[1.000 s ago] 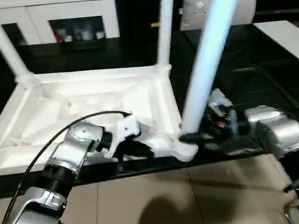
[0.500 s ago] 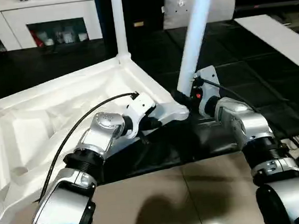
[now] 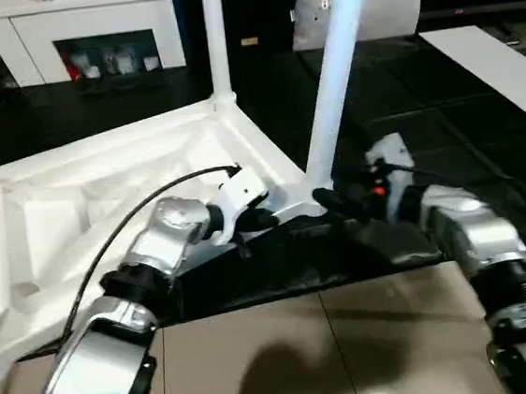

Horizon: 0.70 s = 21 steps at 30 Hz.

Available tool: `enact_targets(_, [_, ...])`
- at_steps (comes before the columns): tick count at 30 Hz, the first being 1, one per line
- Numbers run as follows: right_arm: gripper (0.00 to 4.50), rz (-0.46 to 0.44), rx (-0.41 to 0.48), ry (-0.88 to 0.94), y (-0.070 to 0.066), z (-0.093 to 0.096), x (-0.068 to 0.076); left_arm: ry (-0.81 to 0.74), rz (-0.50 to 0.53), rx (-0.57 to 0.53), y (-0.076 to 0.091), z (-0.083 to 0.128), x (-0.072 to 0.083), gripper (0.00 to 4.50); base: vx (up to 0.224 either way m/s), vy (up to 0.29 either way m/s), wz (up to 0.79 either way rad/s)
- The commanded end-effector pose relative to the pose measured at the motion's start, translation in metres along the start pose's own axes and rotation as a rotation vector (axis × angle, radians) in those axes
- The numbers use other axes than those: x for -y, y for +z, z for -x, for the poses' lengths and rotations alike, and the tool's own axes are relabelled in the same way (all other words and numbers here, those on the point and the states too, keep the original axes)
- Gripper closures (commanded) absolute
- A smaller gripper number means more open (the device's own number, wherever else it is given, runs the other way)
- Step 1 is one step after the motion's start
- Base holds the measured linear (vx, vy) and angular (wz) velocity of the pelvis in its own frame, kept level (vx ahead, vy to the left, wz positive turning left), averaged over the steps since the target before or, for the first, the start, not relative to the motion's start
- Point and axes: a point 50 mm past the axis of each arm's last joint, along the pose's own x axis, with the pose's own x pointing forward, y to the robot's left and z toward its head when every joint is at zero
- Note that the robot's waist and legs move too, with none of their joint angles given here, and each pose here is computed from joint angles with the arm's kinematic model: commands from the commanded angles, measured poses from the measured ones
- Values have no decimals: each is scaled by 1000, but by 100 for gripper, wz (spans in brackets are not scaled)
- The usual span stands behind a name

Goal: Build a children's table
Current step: Rotate leg to tighten

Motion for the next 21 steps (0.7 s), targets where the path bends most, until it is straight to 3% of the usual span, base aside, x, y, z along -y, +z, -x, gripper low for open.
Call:
enact_targets(1, [34,43,-8,69,3,5,-2,-110,-91,-24,-1,1,8,450,0,0,0])
enact_targets(4, [34,102,-21,152,4,13,-4,-223,-156,-37,-5,7,15,450,0,0,0])
enact_targets(10, [90,139,-45,347,5,17,-14,-377,-211,-22,-3,12,24,450,0,0,0])
enact_targets(21, [176,89,-83,550,-1,13,-28,-490,-257,-1,6,13,29,450,0,0,0])
